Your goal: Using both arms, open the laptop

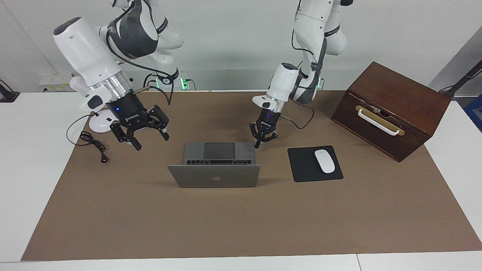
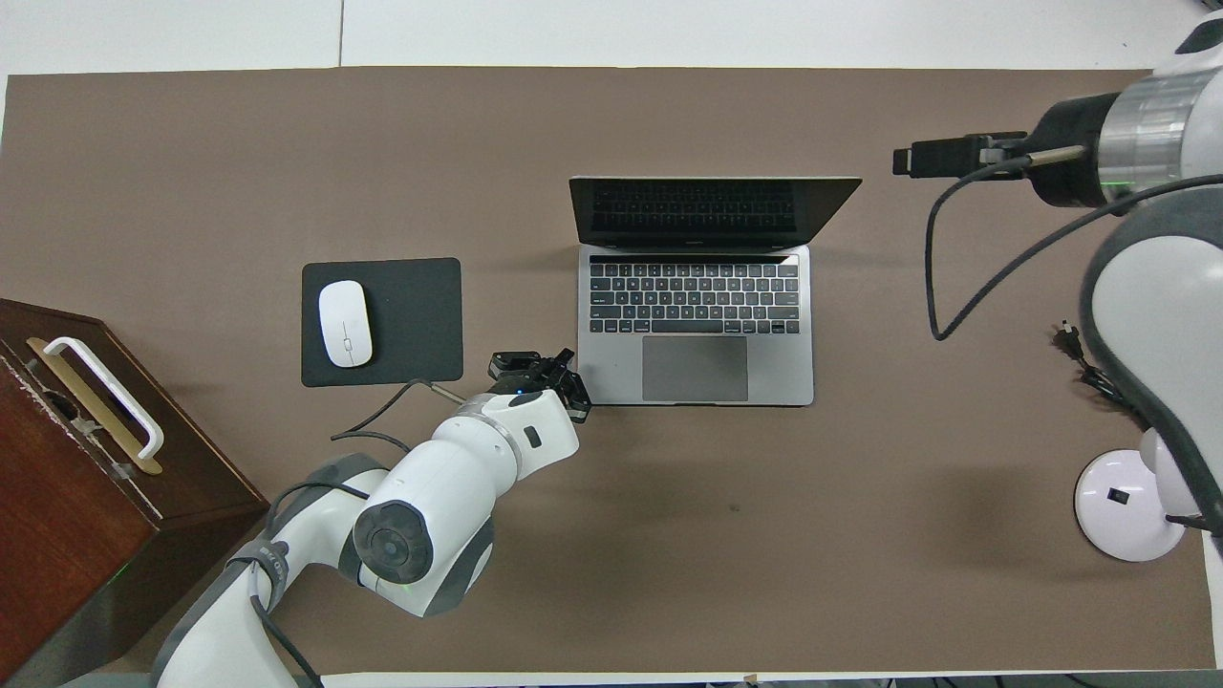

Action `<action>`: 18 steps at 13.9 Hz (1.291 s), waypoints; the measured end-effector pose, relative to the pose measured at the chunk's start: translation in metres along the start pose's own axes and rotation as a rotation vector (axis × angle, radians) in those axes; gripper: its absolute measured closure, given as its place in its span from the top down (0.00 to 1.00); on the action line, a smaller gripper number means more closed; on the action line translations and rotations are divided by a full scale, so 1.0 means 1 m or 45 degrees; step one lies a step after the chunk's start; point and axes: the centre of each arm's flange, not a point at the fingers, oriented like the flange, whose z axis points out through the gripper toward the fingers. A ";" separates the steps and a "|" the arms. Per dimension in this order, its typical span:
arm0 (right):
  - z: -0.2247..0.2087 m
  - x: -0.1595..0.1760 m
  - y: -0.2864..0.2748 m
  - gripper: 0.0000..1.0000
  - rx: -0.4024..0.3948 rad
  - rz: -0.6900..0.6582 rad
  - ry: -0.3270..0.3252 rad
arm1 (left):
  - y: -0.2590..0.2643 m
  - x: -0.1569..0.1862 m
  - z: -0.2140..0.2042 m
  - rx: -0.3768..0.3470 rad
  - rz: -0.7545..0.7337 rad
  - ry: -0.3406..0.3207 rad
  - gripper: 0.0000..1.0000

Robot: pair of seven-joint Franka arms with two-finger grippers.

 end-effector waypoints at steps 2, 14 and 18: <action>-0.020 -0.014 0.031 1.00 -0.108 0.003 -0.134 | -0.009 0.018 -0.015 0.007 -0.023 -0.072 0.01; -0.136 -0.083 0.055 1.00 -0.399 0.171 -0.286 | -0.112 0.111 -0.135 0.090 -0.231 -0.485 0.01; -0.116 -0.077 0.010 1.00 -0.386 0.182 -0.259 | -0.149 0.124 -0.174 0.134 -0.295 -0.565 0.14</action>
